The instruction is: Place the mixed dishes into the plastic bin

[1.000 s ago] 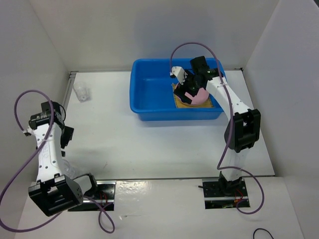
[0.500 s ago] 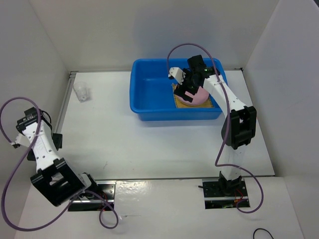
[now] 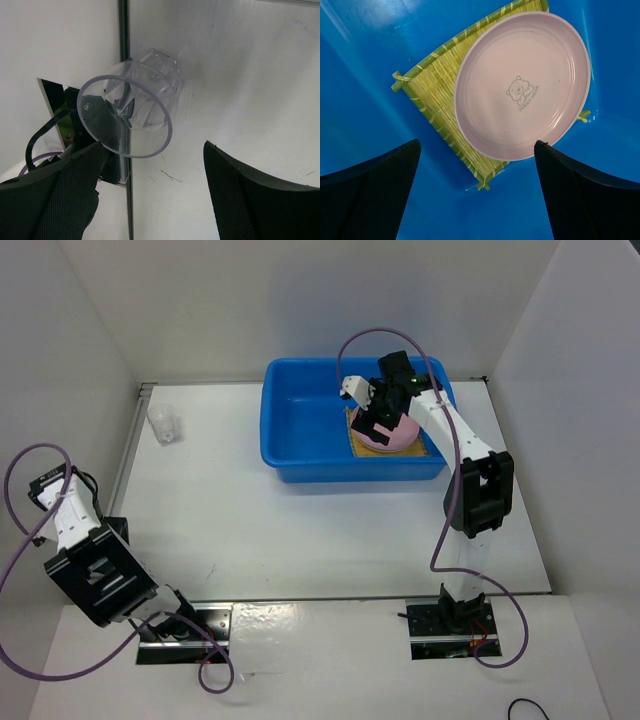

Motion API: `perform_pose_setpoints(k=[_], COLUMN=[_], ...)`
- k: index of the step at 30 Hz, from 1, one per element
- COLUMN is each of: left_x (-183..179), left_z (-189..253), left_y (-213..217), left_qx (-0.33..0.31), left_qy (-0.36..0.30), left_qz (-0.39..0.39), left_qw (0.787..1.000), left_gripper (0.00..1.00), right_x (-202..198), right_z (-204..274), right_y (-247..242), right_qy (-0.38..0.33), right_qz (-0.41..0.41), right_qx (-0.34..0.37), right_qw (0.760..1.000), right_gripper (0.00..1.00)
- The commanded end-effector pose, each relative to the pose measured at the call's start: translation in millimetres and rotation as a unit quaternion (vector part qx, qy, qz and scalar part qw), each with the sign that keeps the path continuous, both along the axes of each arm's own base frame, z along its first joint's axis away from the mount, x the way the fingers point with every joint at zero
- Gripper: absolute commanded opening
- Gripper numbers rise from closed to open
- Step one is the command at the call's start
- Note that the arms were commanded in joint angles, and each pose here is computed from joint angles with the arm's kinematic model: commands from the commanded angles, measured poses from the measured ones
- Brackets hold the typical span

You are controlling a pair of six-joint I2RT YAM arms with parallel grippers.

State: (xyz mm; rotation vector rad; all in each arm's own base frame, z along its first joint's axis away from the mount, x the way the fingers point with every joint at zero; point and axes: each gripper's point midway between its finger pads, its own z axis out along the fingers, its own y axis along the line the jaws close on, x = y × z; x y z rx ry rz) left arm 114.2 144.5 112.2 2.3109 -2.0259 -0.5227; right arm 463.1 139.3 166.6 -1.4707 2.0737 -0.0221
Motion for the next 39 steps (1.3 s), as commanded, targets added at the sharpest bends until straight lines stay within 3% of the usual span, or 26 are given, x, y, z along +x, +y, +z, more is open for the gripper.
perform_pose_setpoints(k=[1, 10, 15, 19, 20, 21, 26, 29, 33, 35, 37, 38, 39], left_x=[-0.6, 0.8, 3.0, 12.2, 15.0, 16.3, 37.4, 65.5, 128.7, 188.9, 232.8, 274.1, 292.1], left_z=[1.3, -21.0, -28.5, -39.6, -42.5, -42.5, -34.5, -9.3, 40.7, 78.3, 102.6, 130.8, 144.7], left_y=[-1.7, -2.4, -2.6, -8.7, -8.8, -10.0, -4.2, 6.1, 16.1, 12.3, -4.1, -26.8, -39.3], left_qx=[-0.012, -0.066, -0.082, -0.097, -0.101, -0.101, -0.075, -0.027, 0.029, 0.06, 0.061, 0.059, 0.06], left_qy=[0.004, 0.051, 0.068, 0.056, 0.053, 0.053, 0.018, 0.0, -0.045, -0.125, -0.188, -0.257, -0.28], left_qz=[-0.004, -0.008, -0.012, -0.031, -0.03, -0.035, -0.065, -0.1, -0.183, -0.234, -0.313, -0.358, -0.386], left_qw=[1.0, 0.997, 0.994, 0.993, 0.993, 0.993, 0.995, 0.995, 0.982, 0.962, 0.929, 0.896, 0.877], left_gripper=[0.87, 0.87, 0.78, 0.37, 0.22, 0.01, 0.0, 0.0, 0.0, 0.0, 0.0, 0.0, 0.0], right_x=[11.6, 20.4, 23.1, 21.6, 22.1, 22.2, 24.4, 20.1, 16.7, 11.5, 7.3, 1.8, -0.5], right_z=[9.9, 18.5, 25.3, 24.1, 24.1, 24.1, 30.0, 26.3, 35.7, 32.9, 44.4, 37.5, 38.8], right_y=[-2.2, -10.3, -9.0, -9.4, -11.4, -11.5, -14.5, -27.4, -45.4, -58.4, -62.9, -65.3, -69.8], right_qy=[-0.016, -0.03, -0.04, -0.04, -0.042, -0.042, -0.055, -0.051, -0.069, -0.064, -0.082, -0.077, -0.079], right_qz=[-0.012, -0.037, -0.045, -0.045, -0.049, -0.049, -0.051, -0.069, -0.127, -0.153, -0.175, -0.182, -0.19], right_qx=[0.014, 0.037, 0.048, 0.048, 0.043, 0.043, 0.037, 0.034, 0.052, 0.057, 0.064, 0.062, 0.065], right_qw=[1.0, 0.998, 0.997, 0.997, 0.997, 0.997, 0.997, 0.996, 0.988, 0.984, 0.979, 0.978, 0.976], right_gripper=[0.98, 0.98, 0.98, 0.98, 0.98, 0.98, 0.98, 0.98, 0.98, 0.98, 0.98, 0.98, 0.98])
